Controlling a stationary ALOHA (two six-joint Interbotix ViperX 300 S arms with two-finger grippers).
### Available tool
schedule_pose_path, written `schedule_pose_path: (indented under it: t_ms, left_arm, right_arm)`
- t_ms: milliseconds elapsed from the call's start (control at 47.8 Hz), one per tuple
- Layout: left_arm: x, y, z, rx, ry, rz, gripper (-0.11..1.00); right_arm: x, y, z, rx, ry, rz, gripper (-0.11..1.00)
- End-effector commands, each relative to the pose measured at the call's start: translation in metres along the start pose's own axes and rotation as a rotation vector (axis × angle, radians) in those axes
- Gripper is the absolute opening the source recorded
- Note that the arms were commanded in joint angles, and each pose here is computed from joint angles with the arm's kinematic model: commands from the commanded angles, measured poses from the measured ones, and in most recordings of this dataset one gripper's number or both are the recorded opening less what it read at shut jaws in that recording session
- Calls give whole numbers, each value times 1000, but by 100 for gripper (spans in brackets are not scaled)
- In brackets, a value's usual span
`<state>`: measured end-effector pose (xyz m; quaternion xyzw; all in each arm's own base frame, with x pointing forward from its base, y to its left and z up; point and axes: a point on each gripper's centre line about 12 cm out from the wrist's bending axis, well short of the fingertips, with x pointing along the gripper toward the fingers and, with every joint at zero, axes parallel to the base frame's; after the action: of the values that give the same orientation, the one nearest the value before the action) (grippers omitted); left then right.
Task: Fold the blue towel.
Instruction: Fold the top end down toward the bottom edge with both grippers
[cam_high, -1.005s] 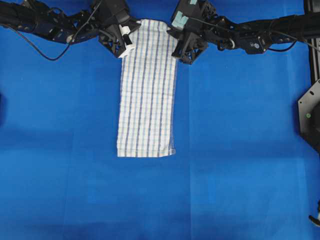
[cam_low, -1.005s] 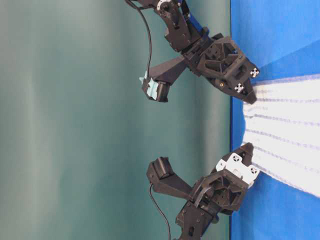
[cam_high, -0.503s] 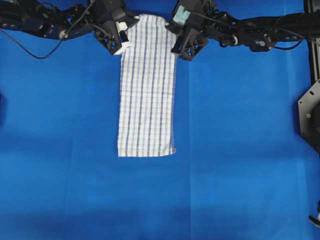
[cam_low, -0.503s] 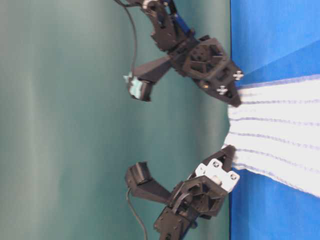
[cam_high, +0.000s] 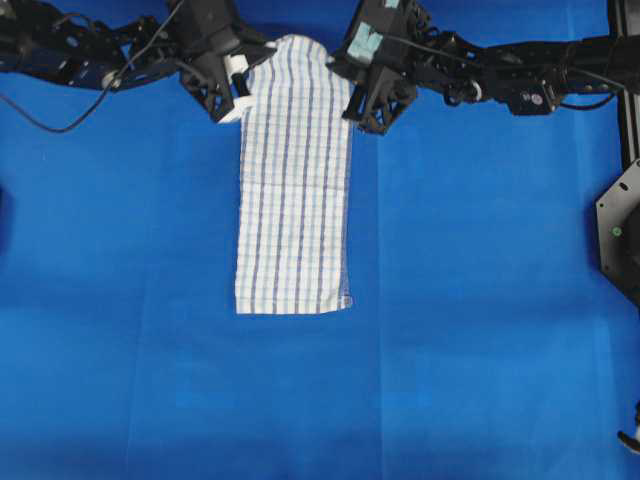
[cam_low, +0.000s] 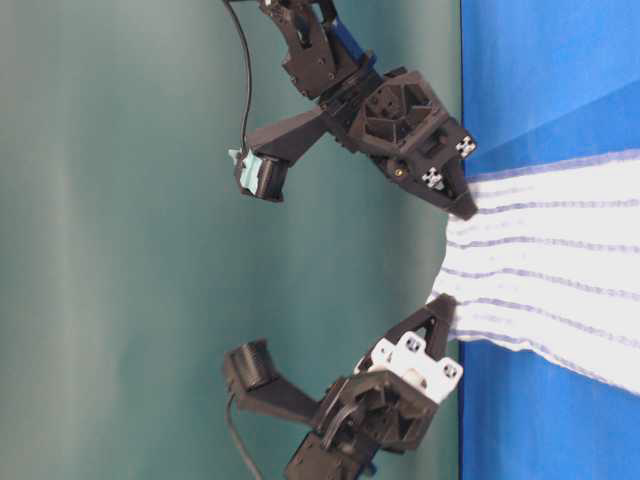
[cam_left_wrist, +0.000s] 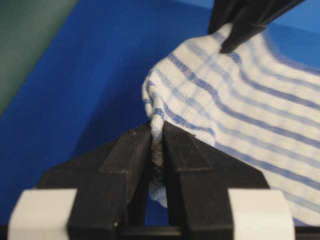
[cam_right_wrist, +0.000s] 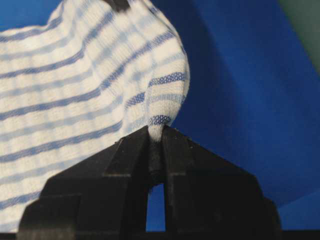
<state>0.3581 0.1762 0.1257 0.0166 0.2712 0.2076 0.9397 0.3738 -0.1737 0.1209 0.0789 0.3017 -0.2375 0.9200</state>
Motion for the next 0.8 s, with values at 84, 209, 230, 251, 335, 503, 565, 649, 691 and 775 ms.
schedule_pose_path:
  t_ms: [84,209,230,251,335,503,565,649,691,775]
  left_arm:
    - [-27,-21,20,15,-73,-47,4]
    - [-46,-45,24,24,-96,-105,4]
    - [-48,-48,23,28,-98,-115,4]
    - [-51,-53,23,29,-99,-126,4]
    - [-61,-71,22,31,-110,-173,4]
    - [-74,-107,19,57,-118,-266,4]
    - [-79,-120,18,62,-119,-300,4]
    - [-85,-134,13,59,-109,-340,4]
    - [-88,-139,11,56,-106,-357,4]
    - [-94,-149,6,49,-98,-385,4]
  right_arm:
    - [-24,21,14,-9,-55,46,-2]
    - [-40,43,11,-16,-69,91,-2]
    - [-42,46,11,-18,-71,99,-2]
    - [-44,50,11,-19,-74,107,-2]
    - [-52,67,9,-23,-81,141,-2]
    - [-61,94,4,-18,-79,196,-2]
    - [-64,103,0,-17,-72,216,-2]
    - [-67,114,-4,-16,-68,237,-2]
    - [-70,120,-7,-14,-62,249,-2]
    - [-75,131,-13,-11,-57,270,-2]
